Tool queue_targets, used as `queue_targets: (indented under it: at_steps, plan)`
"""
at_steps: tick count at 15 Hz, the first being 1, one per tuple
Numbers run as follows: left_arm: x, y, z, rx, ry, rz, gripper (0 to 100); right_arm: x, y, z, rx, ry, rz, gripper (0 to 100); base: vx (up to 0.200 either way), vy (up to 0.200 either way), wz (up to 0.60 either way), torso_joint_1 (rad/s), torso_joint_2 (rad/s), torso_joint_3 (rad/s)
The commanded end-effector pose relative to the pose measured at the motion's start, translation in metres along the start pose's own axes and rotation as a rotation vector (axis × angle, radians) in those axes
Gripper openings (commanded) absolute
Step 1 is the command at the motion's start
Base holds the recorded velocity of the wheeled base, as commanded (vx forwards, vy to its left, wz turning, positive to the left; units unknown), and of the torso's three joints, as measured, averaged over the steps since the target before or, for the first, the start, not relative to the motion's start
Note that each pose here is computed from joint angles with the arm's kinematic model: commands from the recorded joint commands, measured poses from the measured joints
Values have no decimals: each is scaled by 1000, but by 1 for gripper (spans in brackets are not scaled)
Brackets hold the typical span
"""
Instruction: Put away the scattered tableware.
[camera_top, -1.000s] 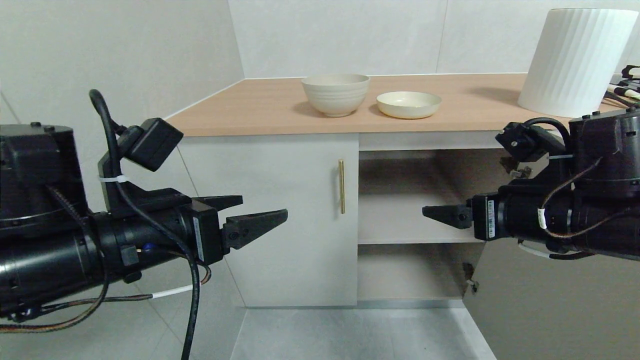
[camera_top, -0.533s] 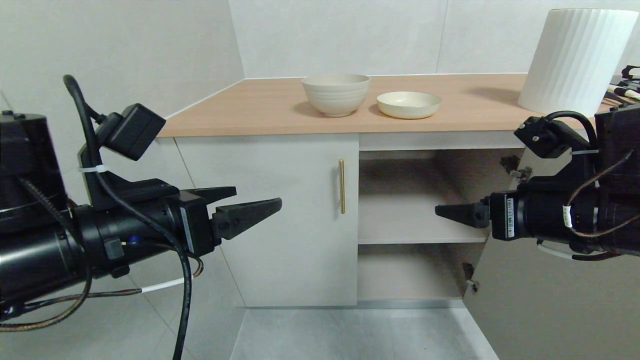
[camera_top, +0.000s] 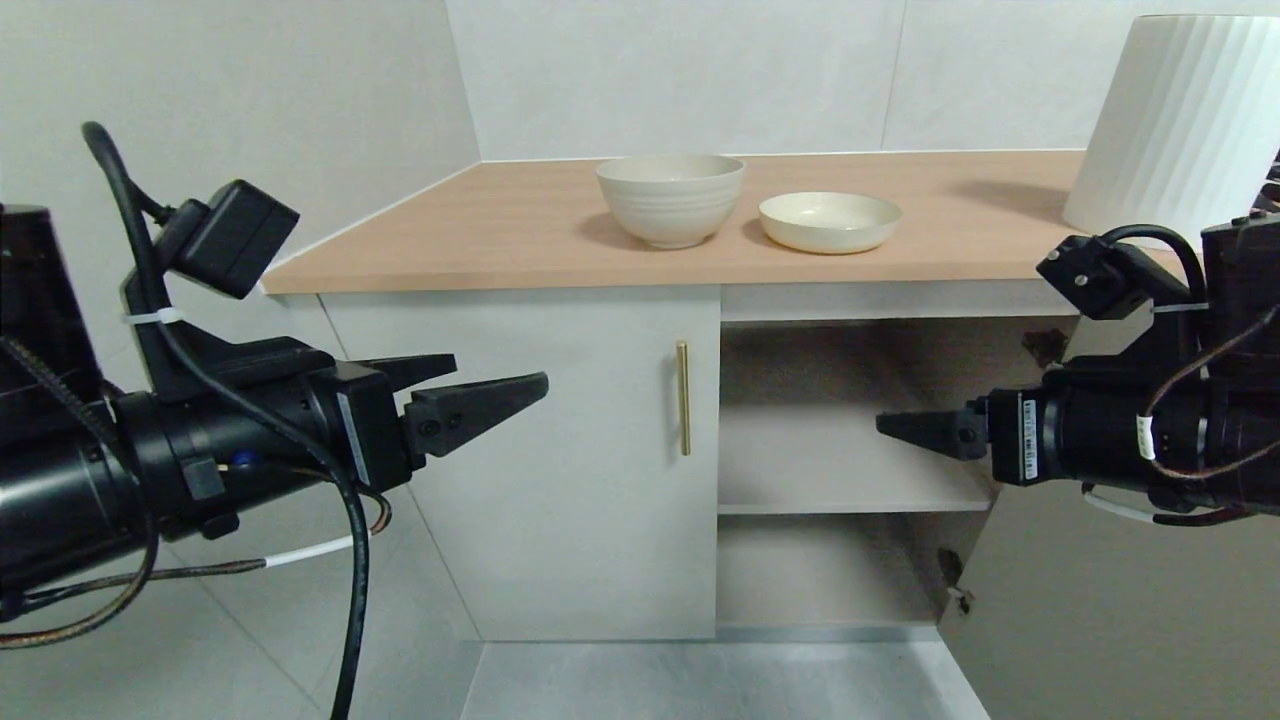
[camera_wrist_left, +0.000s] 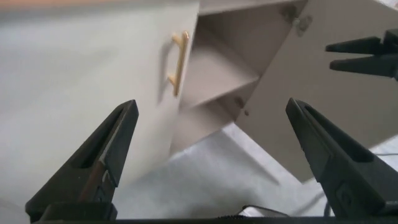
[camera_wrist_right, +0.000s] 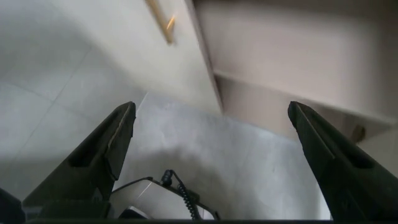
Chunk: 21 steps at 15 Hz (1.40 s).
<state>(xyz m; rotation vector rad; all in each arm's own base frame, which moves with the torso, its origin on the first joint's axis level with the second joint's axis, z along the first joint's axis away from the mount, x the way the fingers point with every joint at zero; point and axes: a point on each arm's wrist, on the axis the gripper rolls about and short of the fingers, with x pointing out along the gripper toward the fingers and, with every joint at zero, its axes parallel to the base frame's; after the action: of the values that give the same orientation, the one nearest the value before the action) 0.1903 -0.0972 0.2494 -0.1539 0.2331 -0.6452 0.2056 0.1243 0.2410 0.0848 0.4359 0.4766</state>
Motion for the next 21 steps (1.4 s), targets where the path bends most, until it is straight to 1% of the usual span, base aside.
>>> queue_targets:
  at_steps: [1,4,7,11,14,17,18,19,21]
  plan:
    - [2,1,-1,-3,6,2,100,-1,0,-1,0,1,0,100,200,0,0,2,2,2]
    - [1,1,0,-2,3,2,100,-2,0,-1,-2,1,2,100,200,0,0,7,5,4]
    - [-4,-1,2,0,-13,-8,100,-10,0,-1,-3,-14,11,100,0,0,0,0,0,0]
    - [-5,-1,3,1,-16,-9,100,-14,1,-1,-11,-19,18,100,0,0,0,7,-29,-24]
    - [-3,-1,2,-1,-13,-8,100,-13,1,-1,-10,-20,15,100,0,0,0,66,-230,-263]
    - [2,1,1,-3,-3,-6,100,-13,1,-1,-10,-20,15,100,0,0,0,137,-494,-310]
    - [3,1,0,-14,3,-5,100,-13,1,-1,-10,-20,15,100,0,0,0,134,-525,-310]
    - [5,1,0,-37,2,-7,100,-13,1,-1,-10,-20,15,100,0,0,0,168,-476,-315]
    - [8,2,0,-55,7,-4,100,-12,1,-1,-10,-17,15,100,0,0,0,171,-464,-305]
